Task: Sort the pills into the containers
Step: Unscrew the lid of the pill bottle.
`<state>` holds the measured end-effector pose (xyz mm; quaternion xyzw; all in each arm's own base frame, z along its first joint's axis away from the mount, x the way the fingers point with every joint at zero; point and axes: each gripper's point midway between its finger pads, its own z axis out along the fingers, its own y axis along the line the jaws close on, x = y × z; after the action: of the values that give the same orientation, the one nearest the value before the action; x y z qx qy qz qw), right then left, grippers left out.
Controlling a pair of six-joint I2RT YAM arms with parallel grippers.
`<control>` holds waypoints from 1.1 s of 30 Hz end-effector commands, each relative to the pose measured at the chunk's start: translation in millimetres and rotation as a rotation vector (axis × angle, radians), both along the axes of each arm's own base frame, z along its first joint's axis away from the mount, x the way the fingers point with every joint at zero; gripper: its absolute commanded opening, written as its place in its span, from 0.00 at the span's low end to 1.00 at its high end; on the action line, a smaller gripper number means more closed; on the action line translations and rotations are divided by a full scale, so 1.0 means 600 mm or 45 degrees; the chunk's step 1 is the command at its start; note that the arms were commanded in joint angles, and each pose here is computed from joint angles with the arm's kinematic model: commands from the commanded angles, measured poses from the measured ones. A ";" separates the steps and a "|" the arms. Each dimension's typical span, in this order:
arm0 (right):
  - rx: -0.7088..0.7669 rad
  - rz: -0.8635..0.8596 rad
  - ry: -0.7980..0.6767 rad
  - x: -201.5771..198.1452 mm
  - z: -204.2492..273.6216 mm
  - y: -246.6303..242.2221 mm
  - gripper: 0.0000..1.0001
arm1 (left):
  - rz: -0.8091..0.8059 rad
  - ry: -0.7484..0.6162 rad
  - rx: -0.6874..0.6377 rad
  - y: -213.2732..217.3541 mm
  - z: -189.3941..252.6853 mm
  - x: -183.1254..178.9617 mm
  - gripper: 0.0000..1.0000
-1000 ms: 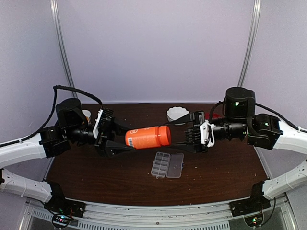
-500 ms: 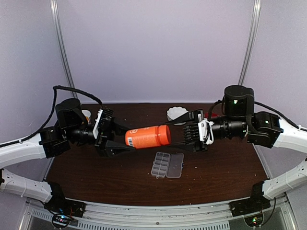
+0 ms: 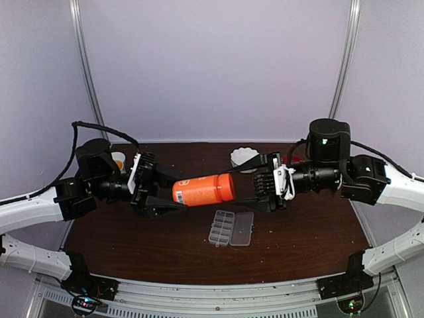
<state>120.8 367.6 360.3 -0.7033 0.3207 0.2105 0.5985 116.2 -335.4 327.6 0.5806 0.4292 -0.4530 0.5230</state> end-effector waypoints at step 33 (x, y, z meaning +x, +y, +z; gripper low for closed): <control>0.093 -0.457 1.771 0.042 0.063 0.029 1.00 | 0.353 -0.287 -0.198 0.046 0.042 0.053 0.00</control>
<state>157.5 378.4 388.3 -0.3221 0.7398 0.4902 0.3296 147.8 -309.2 318.8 0.5330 0.4513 -0.3481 0.6253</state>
